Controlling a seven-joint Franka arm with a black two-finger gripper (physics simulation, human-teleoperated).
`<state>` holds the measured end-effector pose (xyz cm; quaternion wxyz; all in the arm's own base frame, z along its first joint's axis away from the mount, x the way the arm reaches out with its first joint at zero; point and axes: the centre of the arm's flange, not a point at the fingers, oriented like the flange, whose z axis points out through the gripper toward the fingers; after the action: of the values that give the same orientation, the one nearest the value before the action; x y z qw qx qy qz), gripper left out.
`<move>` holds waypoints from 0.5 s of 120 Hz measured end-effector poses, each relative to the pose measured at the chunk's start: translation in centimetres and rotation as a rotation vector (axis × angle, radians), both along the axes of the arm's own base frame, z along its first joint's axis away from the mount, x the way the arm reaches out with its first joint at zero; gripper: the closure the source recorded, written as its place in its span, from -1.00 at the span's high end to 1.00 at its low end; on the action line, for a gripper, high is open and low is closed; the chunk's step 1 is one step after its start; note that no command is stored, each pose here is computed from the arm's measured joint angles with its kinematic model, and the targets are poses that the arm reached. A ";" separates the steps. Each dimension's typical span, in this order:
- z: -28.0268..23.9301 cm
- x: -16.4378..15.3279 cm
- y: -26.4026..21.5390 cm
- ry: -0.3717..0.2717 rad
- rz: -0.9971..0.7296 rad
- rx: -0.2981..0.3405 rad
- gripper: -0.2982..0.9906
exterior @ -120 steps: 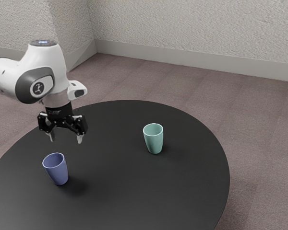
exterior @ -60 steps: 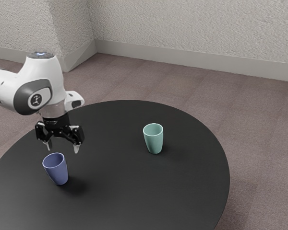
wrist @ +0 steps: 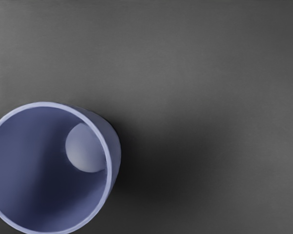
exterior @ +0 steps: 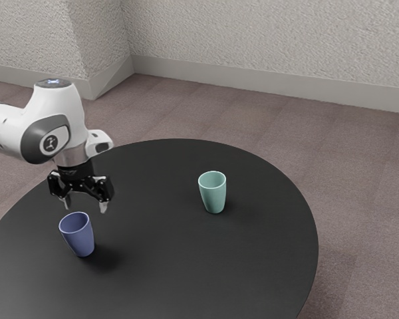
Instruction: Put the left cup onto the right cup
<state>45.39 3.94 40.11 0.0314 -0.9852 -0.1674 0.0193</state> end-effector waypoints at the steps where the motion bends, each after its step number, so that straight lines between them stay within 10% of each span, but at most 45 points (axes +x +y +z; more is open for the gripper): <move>1: -0.1 -0.1 0.0 0.001 0.000 0.000 0.54; 60: -3.3 -1.6 1.8 0.003 -0.022 -0.009 0.54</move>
<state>43.78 5.79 36.84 0.0274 -0.9871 -0.1563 0.0214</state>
